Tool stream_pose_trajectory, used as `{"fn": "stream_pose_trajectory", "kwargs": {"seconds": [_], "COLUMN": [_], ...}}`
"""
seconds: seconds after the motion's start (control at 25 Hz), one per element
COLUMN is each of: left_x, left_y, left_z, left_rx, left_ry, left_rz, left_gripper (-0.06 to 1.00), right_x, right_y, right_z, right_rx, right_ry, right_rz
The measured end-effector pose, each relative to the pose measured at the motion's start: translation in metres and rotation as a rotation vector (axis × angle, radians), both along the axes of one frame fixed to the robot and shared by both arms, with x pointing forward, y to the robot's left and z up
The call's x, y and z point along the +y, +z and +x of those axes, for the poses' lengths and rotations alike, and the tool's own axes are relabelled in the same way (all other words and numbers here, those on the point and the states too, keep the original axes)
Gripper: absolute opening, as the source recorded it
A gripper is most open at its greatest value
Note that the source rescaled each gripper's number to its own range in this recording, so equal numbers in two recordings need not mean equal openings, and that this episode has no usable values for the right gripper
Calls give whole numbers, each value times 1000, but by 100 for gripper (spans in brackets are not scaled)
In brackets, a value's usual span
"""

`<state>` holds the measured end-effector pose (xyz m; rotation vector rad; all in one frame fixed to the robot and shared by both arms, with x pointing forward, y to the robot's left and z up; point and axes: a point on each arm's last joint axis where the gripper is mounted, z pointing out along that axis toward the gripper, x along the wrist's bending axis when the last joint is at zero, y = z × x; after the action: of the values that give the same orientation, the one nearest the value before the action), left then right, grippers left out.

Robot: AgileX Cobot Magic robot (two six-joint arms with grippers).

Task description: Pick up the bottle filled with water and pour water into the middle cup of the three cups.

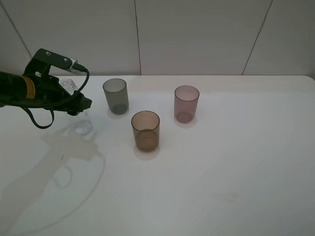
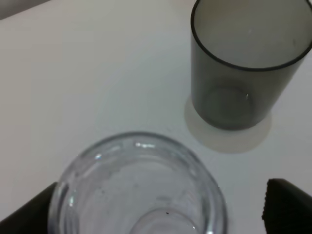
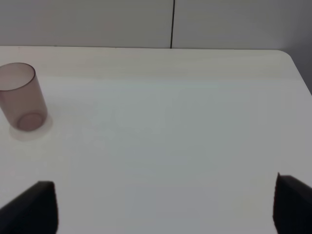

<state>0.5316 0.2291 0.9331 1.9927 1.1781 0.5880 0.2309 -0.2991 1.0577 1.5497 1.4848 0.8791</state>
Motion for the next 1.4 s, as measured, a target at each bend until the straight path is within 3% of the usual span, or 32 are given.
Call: {"fn": "stream_pose_trajectory", "kwargs": {"seconds": [0.48,0.68,0.84,1.0,1.24,1.4], "left_x": [5,21,38,49,57,58], "left_y": [53,89,118,143,166,172], "left_z": [-15,-34,-62,-101,-173,-213], "left_rx": [-155,-197,-210,-204,-182,-189], "left_ry": [36,189,317,391,362,333], "left_rz": [-20,-9,32,7,-45,-118], "left_gripper": [100,100,100,100,100,100], "right_x": [0,0,0,0,0,0], "right_y": [0,0,0,0,0,0], "right_z": [0,0,0,0,0,0], "right_rx": [0,0,0,0,0,0], "right_ry": [0,0,0,0,0,0], "right_rz": [0,0,0,0,0,0]}}
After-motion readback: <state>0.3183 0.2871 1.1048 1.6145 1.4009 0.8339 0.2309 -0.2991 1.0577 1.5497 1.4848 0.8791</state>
